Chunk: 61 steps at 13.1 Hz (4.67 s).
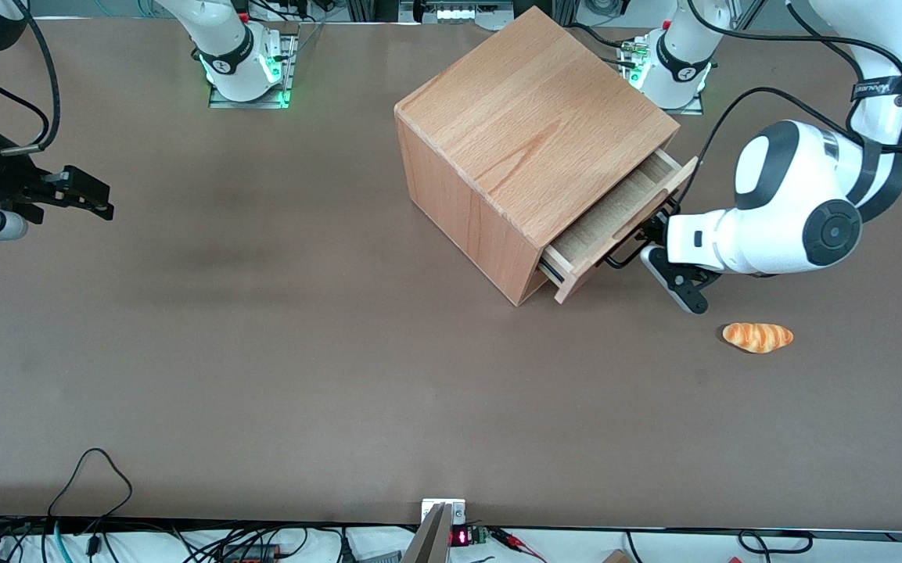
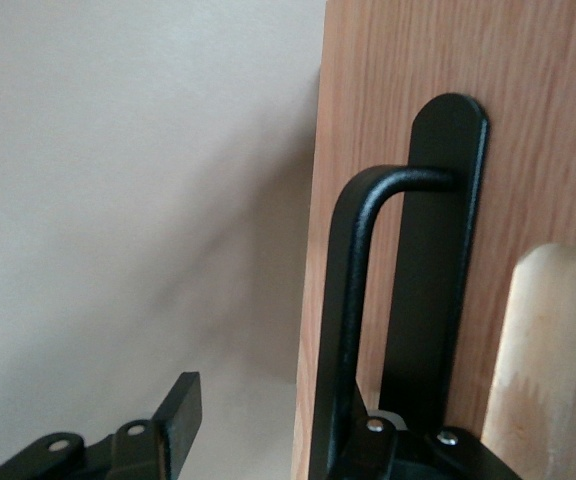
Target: Open top drawer with left arm
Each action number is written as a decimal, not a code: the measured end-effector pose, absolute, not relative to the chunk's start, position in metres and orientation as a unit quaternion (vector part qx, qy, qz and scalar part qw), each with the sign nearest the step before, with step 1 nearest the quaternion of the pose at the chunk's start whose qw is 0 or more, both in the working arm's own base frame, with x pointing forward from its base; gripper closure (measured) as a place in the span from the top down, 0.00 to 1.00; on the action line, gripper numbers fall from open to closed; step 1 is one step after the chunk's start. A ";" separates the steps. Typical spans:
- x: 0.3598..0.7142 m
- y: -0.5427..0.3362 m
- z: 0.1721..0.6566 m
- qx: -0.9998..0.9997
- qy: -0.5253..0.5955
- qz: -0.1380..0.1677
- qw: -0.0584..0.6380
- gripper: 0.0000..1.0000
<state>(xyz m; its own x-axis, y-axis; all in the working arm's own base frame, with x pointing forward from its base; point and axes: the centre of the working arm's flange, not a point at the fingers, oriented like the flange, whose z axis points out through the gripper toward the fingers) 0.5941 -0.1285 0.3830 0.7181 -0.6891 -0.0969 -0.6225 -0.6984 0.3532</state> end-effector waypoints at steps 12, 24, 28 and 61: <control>0.635 -0.075 0.383 0.922 -0.342 -0.088 0.156 0.60; 0.657 -0.043 0.383 0.927 -0.327 -0.076 0.166 0.60; 0.665 -0.036 0.383 0.927 -0.331 -0.077 0.161 0.60; 0.664 -0.028 0.438 0.924 -0.310 -0.128 0.181 0.65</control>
